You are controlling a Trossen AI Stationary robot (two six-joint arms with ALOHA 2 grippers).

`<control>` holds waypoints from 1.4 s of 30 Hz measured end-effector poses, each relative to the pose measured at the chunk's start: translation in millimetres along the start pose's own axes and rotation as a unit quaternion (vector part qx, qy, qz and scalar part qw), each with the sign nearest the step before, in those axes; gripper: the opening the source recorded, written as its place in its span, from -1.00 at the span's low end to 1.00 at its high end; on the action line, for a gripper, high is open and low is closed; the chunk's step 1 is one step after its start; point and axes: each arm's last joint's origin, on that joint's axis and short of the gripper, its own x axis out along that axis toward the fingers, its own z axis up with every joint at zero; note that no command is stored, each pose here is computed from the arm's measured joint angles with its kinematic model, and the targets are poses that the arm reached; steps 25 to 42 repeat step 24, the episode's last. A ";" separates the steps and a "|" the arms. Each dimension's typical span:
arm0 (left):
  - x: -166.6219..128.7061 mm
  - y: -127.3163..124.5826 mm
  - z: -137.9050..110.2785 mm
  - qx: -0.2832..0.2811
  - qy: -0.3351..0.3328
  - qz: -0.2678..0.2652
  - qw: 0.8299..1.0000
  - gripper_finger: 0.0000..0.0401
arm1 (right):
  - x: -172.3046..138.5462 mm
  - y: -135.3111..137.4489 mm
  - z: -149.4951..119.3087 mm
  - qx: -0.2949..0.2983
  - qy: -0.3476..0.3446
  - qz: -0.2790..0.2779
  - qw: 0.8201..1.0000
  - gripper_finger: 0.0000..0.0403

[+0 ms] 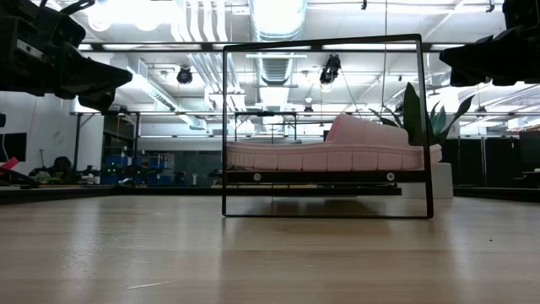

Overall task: Pick and place slides into the shelf
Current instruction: Return to home position

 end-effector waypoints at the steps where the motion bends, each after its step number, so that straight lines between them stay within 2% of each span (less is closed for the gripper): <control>1: 0.0 0.0 0.0 0.000 0.000 0.000 1.000 -0.93 | 0.0 0.0 0.0 0.000 0.000 0.000 1.000 -0.94; 42: 0.0 0.0 0.0 0.000 0.000 0.000 1.000 -0.93 | 0.0 0.0 0.0 0.000 0.000 0.000 1.000 -0.94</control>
